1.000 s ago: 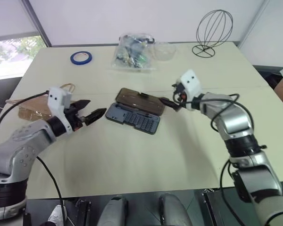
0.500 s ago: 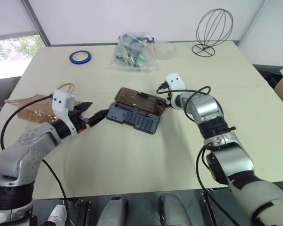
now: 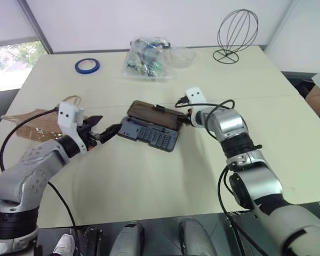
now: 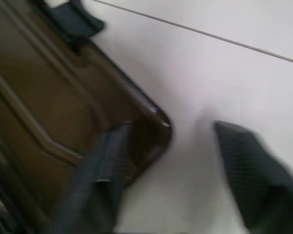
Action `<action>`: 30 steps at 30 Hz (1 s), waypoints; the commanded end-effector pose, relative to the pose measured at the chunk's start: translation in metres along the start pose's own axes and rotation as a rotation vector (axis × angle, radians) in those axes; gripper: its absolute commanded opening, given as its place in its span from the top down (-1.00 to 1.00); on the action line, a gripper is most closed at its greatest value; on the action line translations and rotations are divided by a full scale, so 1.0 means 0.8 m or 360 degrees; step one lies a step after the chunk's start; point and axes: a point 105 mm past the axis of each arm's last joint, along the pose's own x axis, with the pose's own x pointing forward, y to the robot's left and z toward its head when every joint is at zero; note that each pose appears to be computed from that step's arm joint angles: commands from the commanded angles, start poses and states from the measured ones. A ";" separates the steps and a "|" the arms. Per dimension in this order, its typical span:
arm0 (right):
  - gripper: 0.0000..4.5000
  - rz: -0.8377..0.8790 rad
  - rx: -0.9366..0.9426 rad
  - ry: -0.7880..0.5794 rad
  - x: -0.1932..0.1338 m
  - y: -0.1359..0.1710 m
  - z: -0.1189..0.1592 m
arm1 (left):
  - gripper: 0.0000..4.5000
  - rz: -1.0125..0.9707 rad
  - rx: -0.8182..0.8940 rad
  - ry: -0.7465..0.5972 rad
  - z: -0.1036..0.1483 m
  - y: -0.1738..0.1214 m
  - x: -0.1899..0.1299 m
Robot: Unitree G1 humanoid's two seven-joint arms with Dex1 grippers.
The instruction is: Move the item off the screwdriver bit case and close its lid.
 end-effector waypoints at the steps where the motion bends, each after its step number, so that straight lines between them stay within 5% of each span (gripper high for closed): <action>1: 0.79 -0.0032 0.0015 0.0031 -0.002 -0.007 -0.006 | -1.00 0.0044 0.0086 -0.0100 0.024 0.004 -0.006; 2: 0.99 -0.0025 0.0014 0.0031 -0.002 -0.006 -0.006 | -1.00 0.0052 0.0090 -0.0101 0.024 0.005 -0.007; 11: 0.99 0.0142 -0.0107 -0.0110 -0.018 0.005 0.010 | -1.00 0.0091 0.0114 -0.0122 0.031 0.015 -0.010; 19: 0.99 0.0419 -0.0662 -0.0457 -0.069 0.028 0.035 | -1.00 0.0072 0.0123 -0.0118 0.032 0.015 -0.006; 27: 0.99 0.0607 -0.1173 -0.0411 -0.095 0.044 0.009 | -1.00 0.0044 0.0118 -0.0121 0.032 0.013 0.002; 30: 0.99 0.0579 -0.1100 -0.0357 -0.090 0.042 0.004 | -1.00 0.0039 0.0115 -0.0121 0.031 0.012 0.003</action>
